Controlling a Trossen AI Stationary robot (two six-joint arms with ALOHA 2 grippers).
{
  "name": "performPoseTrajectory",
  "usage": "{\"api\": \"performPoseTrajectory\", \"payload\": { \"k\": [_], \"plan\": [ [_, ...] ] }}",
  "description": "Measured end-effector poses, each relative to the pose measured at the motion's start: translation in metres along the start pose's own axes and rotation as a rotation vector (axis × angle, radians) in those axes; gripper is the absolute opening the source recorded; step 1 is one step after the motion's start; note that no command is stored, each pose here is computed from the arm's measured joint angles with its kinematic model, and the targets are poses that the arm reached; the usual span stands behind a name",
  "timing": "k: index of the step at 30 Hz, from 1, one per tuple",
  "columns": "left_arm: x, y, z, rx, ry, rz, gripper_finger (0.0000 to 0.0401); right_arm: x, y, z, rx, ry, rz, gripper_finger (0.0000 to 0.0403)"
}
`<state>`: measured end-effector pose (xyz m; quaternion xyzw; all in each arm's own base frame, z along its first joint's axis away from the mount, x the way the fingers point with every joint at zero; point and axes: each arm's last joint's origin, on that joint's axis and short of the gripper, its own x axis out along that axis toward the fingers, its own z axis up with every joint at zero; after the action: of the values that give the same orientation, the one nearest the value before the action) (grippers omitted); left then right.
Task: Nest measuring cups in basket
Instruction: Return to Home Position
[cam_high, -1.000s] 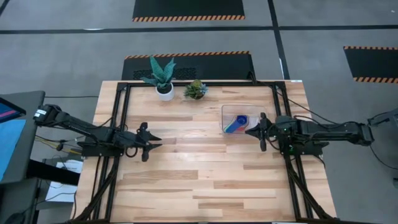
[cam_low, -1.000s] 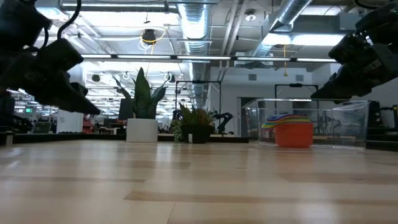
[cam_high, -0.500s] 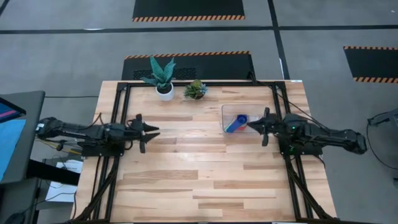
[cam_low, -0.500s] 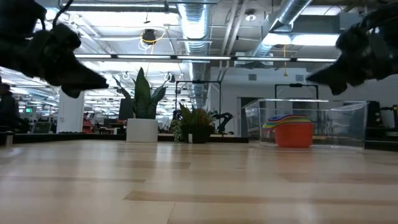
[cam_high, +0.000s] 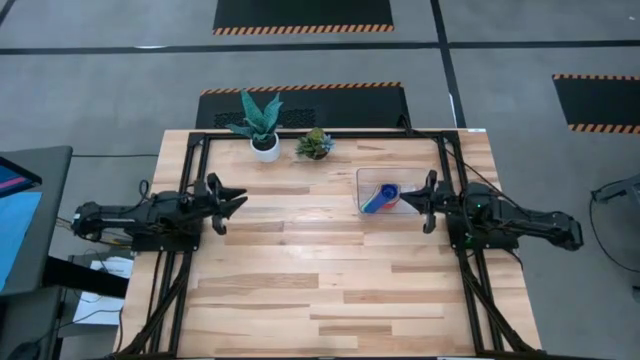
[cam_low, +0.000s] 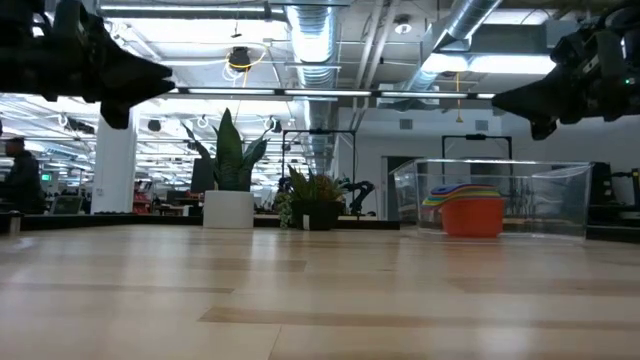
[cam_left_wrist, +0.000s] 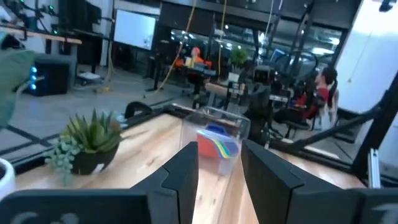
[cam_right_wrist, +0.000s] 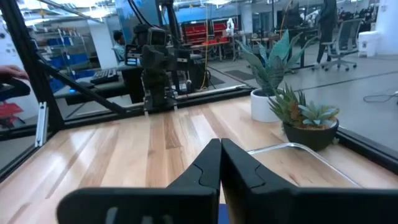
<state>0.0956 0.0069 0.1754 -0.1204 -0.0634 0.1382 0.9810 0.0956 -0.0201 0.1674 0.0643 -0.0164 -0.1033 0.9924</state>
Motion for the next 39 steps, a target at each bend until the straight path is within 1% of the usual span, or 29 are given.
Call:
{"api": "performPoseTrajectory", "payload": {
  "k": [2,10,39],
  "plan": [
    [-0.0002,0.0005,-0.0015,0.005,0.012,0.015,0.0113,0.0001,0.0000,-0.0002,0.000,0.002,0.000,0.0031],
    [-0.0001,-0.0001,-0.0028,0.008,0.026,0.007,0.0113,0.0000,0.0000,-0.0005,0.000,0.004,0.001,0.0031],
    [-0.0001,-0.0001,-0.0025,0.007,0.023,0.008,0.0113,0.0001,0.0001,-0.0003,0.000,-0.002,0.003,0.0031]
  ]
}}
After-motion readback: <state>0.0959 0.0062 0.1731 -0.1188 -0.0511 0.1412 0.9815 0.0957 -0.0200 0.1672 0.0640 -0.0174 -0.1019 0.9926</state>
